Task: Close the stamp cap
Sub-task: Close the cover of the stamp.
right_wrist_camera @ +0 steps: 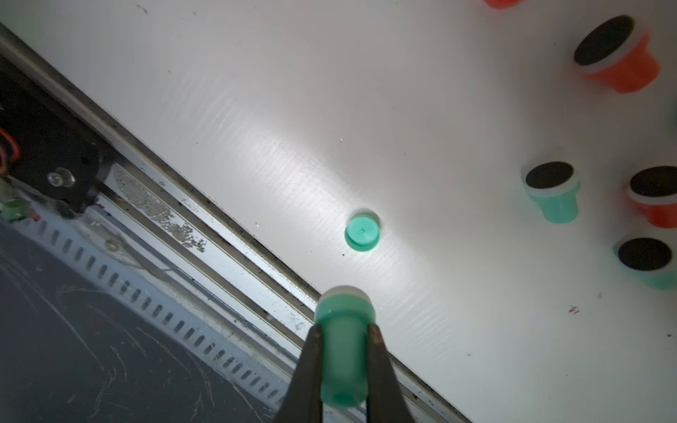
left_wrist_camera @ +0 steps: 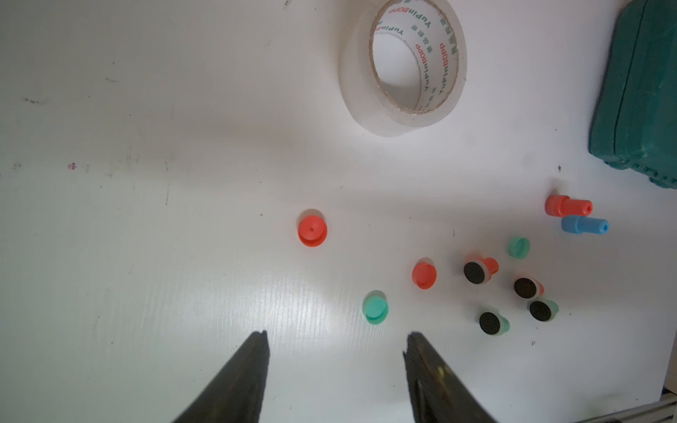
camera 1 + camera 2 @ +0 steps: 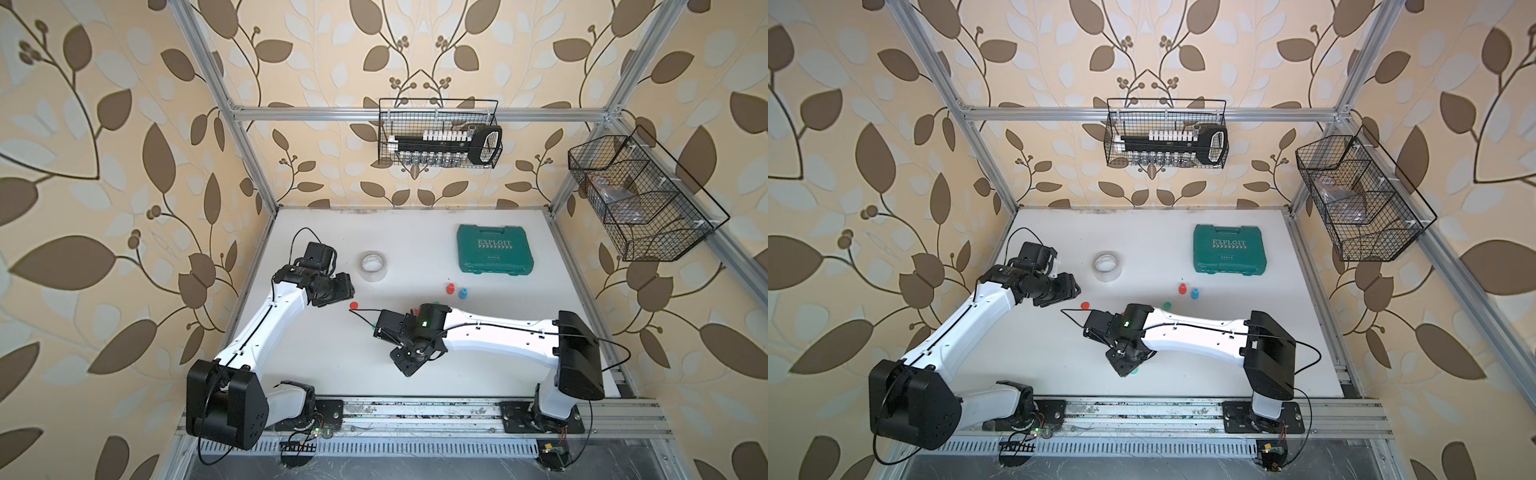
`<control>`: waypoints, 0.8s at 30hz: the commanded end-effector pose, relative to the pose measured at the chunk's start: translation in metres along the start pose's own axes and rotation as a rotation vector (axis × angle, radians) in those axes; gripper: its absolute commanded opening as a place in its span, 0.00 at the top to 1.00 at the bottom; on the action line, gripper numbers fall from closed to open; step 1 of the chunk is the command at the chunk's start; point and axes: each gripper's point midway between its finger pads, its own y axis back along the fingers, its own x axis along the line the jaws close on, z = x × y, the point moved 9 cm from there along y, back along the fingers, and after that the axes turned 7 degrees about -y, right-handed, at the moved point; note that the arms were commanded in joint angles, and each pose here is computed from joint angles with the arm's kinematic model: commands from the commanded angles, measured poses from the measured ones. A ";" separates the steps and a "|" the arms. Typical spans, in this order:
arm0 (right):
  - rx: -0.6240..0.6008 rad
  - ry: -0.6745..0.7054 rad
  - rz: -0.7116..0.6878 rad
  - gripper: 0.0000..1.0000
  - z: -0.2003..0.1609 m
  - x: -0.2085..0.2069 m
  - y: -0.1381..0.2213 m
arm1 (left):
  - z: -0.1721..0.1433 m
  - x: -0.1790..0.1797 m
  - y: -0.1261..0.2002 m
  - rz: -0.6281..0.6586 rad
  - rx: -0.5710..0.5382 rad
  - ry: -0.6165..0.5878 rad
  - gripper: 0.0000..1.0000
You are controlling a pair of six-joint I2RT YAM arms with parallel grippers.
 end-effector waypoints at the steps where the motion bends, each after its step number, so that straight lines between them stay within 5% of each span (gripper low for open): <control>1: 0.031 -0.005 -0.073 1.00 -0.002 0.000 -0.006 | 0.006 0.001 0.004 -0.018 -0.001 -0.002 0.38; 24: 0.075 0.022 -0.100 1.00 0.005 0.010 -0.051 | 0.007 0.005 0.001 -0.035 0.019 0.018 0.37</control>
